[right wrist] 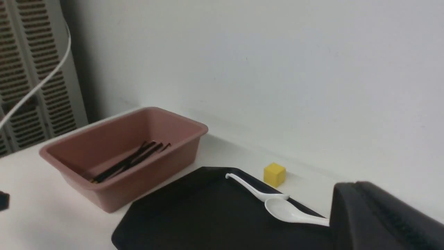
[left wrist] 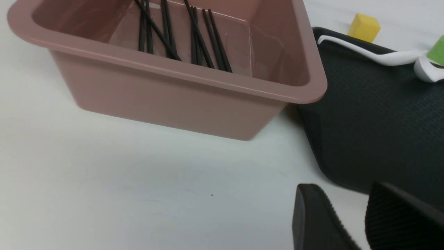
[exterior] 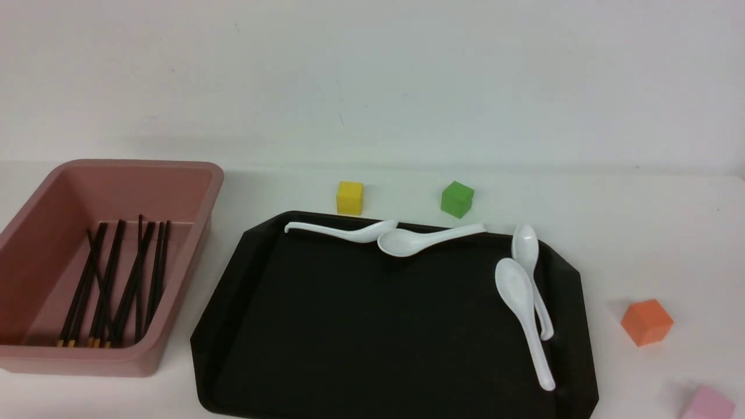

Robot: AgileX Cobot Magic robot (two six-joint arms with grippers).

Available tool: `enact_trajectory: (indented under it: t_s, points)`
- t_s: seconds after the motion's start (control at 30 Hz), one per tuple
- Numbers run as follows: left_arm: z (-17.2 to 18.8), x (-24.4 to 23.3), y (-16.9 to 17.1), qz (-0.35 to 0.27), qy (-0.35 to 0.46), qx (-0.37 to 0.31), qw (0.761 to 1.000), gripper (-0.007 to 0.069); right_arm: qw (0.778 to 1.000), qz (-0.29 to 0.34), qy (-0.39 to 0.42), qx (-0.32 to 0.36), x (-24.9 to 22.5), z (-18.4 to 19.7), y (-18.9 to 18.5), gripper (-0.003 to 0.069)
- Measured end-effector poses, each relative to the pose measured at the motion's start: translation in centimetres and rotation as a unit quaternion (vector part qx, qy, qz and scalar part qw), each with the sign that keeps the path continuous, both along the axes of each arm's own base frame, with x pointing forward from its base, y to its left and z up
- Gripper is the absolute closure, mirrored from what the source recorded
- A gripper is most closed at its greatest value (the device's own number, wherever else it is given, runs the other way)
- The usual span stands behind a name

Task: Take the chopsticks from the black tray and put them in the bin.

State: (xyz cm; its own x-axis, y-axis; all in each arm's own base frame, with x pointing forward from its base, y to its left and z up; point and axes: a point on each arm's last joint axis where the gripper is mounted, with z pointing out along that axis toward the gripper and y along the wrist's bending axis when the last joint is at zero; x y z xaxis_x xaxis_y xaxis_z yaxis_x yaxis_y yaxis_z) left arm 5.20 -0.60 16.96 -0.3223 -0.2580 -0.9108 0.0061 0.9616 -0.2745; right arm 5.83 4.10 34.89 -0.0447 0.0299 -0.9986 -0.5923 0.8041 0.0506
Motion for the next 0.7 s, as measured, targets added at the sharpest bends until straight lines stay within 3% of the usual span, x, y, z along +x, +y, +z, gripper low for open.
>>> enact_trajectory:
  t_s: [0.7]
  points:
    - [0.0, 0.0, 0.0, 0.0, 0.0, 0.0, 1.0, 0.0387, 1.0, -0.002, -0.001, -0.005, 0.0, -0.24, -0.05, 0.0645]
